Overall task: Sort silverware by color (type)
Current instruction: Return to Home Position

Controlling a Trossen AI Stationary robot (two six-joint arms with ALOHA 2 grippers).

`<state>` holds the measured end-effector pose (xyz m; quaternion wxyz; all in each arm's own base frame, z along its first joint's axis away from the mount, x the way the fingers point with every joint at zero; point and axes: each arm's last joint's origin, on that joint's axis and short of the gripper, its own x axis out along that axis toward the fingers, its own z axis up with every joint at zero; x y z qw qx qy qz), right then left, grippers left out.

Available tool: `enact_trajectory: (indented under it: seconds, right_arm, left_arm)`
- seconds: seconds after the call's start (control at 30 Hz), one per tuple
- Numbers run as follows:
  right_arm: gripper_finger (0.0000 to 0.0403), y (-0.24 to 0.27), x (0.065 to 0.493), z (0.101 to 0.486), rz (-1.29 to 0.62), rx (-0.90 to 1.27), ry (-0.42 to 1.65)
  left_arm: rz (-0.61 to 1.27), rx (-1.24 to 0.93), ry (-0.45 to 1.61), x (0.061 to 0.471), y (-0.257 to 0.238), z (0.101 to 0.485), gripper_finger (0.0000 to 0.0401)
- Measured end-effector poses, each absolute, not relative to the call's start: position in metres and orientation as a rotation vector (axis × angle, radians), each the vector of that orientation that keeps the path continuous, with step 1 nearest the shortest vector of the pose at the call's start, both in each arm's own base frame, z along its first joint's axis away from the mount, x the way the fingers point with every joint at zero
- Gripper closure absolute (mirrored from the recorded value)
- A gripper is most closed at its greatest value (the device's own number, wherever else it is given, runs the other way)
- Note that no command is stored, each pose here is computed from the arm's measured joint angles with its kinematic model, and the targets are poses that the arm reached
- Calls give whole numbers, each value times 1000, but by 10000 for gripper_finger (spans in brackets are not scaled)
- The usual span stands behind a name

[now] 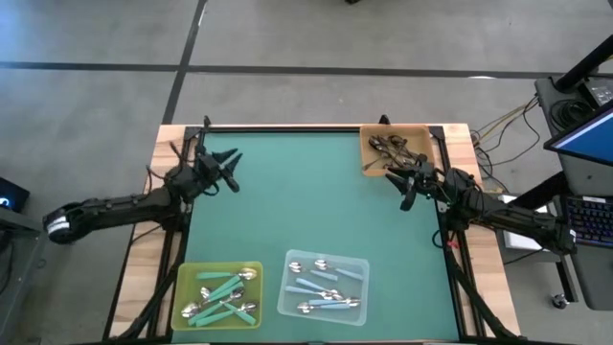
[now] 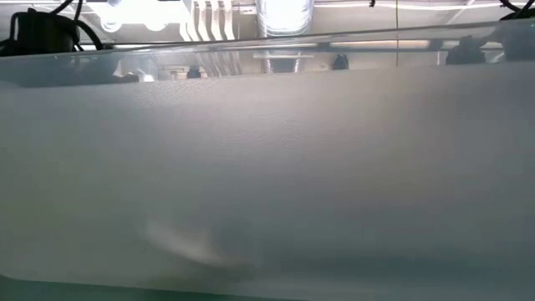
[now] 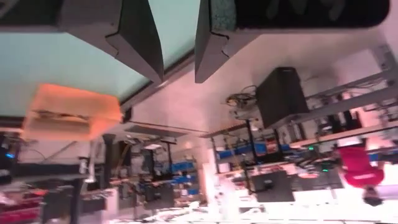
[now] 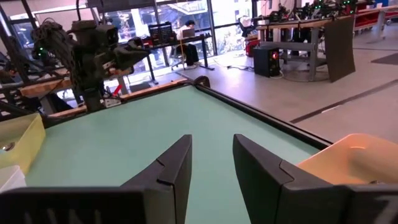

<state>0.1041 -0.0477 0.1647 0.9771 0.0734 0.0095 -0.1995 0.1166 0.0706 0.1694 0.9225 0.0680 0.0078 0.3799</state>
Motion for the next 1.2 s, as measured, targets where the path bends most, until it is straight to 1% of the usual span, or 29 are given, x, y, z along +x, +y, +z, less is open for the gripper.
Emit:
enact_trajectory:
  seconds: [0.07,0.27,0.33,0.47,0.87,1.0,1.1,1.2]
  right_arm:
    - [296,-48,104,165,-402,148,19]
    - [296,-48,104,165,-402,148,19]
    - [296,-48,104,165,-402,148,19]
    - [296,-48,104,165,-402,148,20]
    - [296,-48,104,165,-409,147,19]
    - [296,-48,104,165,-409,147,19]
    - [296,-48,104,165,-410,147,19]
    - [296,-48,104,165,-410,148,19]
  left_arm:
    - [819,136,2,115,74,173,324]
    - [1055,133,0,112,81,183,324]
    - [1103,127,9,111,82,182,324]
    - [1108,116,-23,103,77,176,324]
    - [1105,100,2,87,68,174,324]
    - [1106,87,-61,80,64,178,324]
    - [1103,29,-152,75,61,182,324]
    - [1101,19,-224,71,59,187,324]
